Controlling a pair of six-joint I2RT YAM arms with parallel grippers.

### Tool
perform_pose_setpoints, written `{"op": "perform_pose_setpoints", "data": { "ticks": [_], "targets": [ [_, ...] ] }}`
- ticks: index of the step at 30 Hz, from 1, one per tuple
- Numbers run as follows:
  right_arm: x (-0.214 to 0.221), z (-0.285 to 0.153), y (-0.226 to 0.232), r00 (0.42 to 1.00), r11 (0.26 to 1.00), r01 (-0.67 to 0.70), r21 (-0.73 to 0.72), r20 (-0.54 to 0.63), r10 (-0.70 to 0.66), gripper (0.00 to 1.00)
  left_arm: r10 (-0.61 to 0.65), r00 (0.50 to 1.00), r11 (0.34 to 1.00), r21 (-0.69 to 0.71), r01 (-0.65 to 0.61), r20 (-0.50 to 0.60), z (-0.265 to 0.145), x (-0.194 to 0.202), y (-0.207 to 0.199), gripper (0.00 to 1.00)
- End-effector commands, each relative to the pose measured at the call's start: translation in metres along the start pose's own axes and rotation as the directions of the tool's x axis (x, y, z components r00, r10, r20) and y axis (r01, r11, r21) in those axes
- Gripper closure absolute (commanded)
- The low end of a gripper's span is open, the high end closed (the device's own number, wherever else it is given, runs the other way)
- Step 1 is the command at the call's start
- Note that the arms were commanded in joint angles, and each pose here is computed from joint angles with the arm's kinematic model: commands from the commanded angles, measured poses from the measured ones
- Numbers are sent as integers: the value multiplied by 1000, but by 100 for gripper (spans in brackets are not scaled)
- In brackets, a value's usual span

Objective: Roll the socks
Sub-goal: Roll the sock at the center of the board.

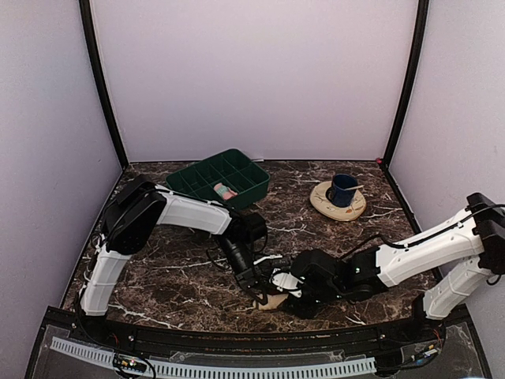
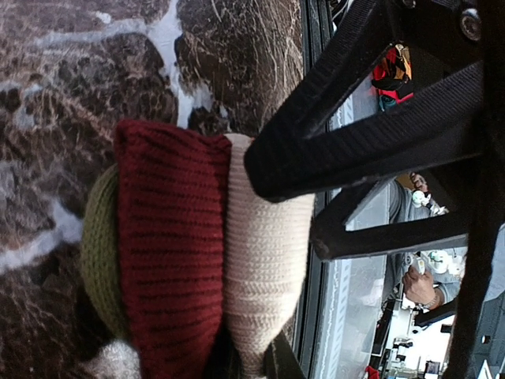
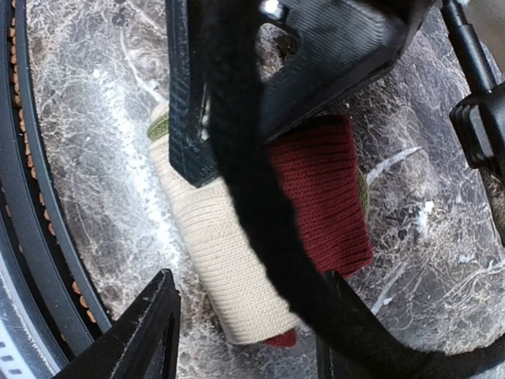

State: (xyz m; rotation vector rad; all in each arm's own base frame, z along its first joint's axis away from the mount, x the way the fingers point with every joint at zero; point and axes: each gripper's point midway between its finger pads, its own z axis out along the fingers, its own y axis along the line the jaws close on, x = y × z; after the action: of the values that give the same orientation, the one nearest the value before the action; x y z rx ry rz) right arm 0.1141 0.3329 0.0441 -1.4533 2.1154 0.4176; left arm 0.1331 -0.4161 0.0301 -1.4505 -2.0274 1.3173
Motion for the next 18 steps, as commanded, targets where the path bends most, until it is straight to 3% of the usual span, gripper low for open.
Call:
{"op": "perform_pose_setpoints", "data": {
  "ticks": [1,8,18],
  "targets": [
    [-12,3,-2,999,998,50,35,8,-51,47,-25,999,1000,-10,24,-32,0,8,6,92],
    [-10,11,-2,996,996,84,40,-25,-83,51,-27,999,1000,-2,27,-33,0,9,5,92],
    [-4,13,2,997,997,73,18,-38,-73,91,-49,998,998,-32,48,-38,-3,10,12,87]
  ]
}}
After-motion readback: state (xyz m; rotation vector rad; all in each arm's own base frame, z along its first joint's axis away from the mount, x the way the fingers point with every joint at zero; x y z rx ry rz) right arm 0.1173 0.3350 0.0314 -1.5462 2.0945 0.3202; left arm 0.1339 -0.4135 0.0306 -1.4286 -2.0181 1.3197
